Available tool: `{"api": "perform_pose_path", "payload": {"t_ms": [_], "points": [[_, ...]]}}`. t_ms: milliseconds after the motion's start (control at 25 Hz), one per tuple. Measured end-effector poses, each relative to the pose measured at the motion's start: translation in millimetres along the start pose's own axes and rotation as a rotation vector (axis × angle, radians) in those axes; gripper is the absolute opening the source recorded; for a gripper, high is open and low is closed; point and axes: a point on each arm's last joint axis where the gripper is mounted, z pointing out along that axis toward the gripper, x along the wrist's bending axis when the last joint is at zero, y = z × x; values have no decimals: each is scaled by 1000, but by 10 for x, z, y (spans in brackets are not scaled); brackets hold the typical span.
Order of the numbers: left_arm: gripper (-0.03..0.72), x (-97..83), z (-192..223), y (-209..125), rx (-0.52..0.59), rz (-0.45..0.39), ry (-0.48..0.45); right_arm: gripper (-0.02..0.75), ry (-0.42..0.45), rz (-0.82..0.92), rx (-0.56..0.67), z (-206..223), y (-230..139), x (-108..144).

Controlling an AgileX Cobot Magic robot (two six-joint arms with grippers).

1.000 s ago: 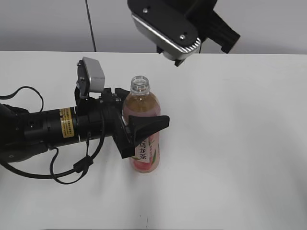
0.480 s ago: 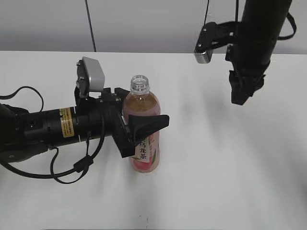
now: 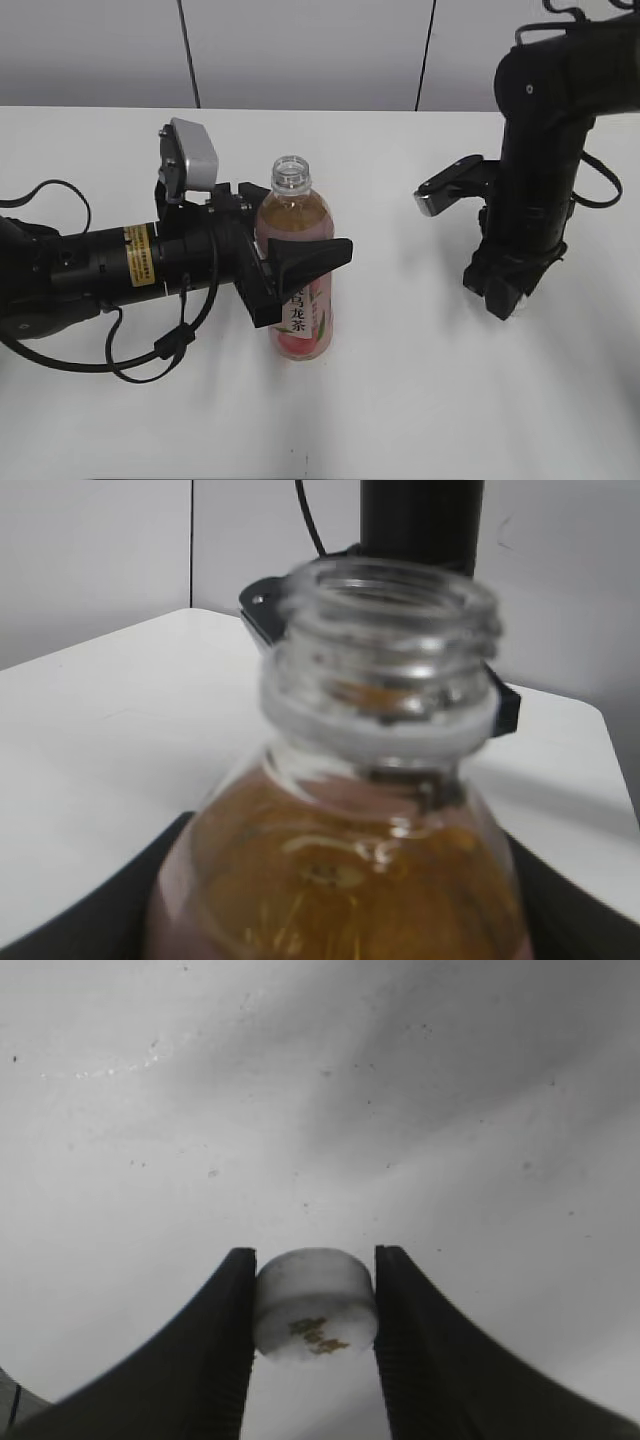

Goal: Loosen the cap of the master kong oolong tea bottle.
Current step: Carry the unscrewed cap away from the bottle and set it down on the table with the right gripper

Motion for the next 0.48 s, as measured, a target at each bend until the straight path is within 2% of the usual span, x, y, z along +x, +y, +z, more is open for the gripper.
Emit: {"api": "perform_pose_path", "payload": {"t_ms": [280, 360, 480], "points": [[447, 2, 0, 1, -1, -2, 2, 293, 1, 113, -34, 312, -11, 24], [447, 2, 0, 1, -1, -3, 2, 374, 23, 133, -29, 356, -2, 39], [447, 2, 0, 1, -1, -3, 2, 575, 31, 180, -32, 341, -2, 47]]}}
